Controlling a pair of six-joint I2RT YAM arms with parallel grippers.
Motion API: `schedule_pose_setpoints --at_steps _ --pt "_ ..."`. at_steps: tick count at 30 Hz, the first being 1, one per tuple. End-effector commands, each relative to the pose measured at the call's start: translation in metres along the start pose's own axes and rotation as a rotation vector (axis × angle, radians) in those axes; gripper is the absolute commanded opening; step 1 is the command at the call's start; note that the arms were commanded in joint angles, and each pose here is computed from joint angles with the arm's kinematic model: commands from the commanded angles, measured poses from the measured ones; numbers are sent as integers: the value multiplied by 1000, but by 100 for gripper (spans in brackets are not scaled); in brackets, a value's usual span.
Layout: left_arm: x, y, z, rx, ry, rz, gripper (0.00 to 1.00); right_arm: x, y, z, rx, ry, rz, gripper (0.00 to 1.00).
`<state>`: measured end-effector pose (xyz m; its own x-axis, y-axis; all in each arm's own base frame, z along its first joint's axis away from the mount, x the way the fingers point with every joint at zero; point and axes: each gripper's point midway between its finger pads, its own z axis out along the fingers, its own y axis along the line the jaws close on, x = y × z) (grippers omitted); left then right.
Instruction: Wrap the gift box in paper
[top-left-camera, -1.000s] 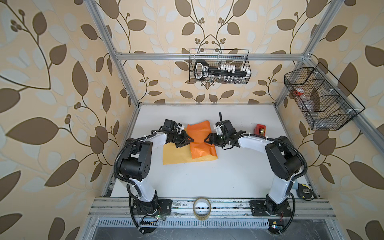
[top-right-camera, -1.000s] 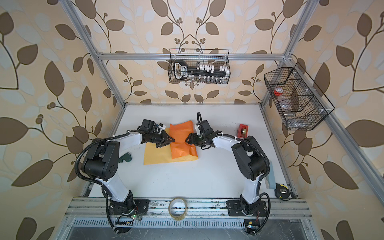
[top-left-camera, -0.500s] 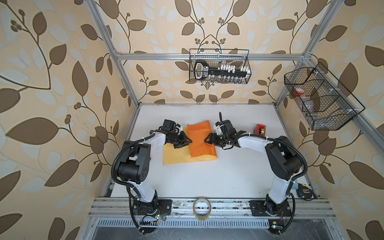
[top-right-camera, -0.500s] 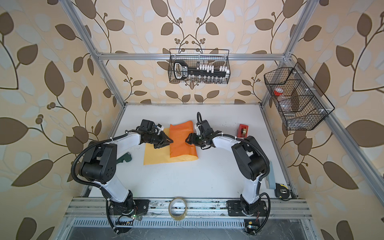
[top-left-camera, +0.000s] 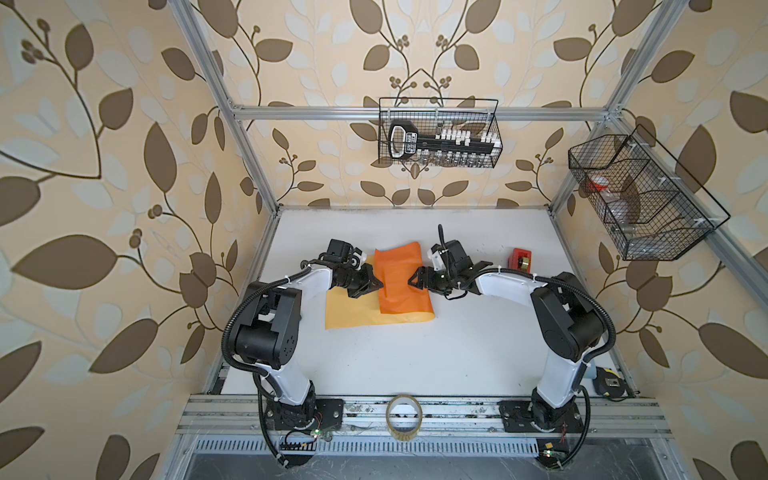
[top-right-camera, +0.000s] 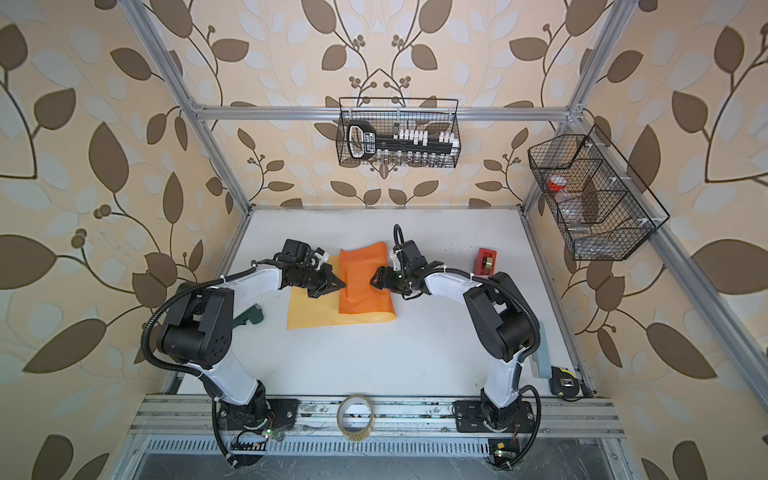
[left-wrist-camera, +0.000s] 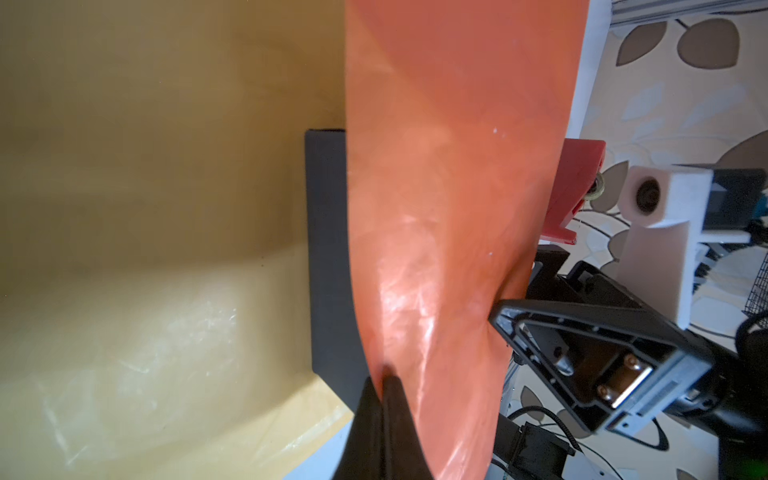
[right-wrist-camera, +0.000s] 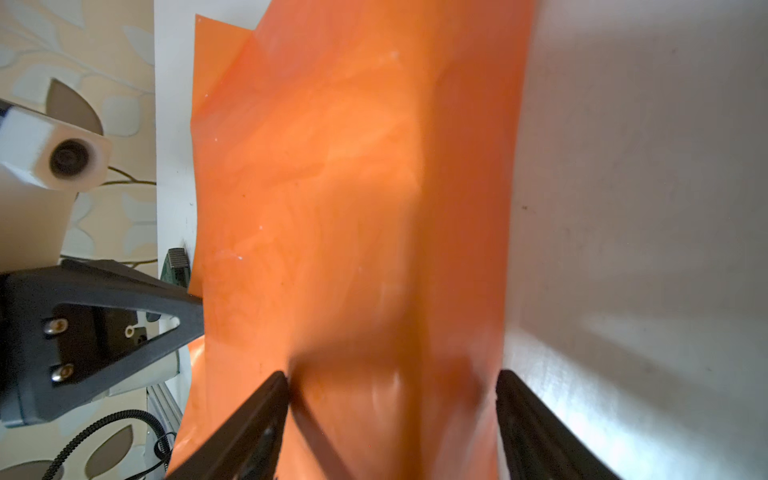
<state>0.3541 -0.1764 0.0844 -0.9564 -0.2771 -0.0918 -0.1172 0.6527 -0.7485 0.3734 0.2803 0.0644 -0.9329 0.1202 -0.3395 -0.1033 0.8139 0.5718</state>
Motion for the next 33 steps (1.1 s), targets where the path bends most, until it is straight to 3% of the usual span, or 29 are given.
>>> schedule_pose_setpoints --at_steps 1,9,21,33 --pt "2 23 -3 -102 -22 8 0 18 -22 -8 116 72 4 79" --pt "12 13 12 -111 41 57 0 8 -17 -10 151 77 -65 81" --pt "24 8 28 -113 99 96 0 -3 -3 4 88 110 -74 86" --pt "50 -2 50 -122 194 141 0 49 -14 -16 84 144 -34 80"
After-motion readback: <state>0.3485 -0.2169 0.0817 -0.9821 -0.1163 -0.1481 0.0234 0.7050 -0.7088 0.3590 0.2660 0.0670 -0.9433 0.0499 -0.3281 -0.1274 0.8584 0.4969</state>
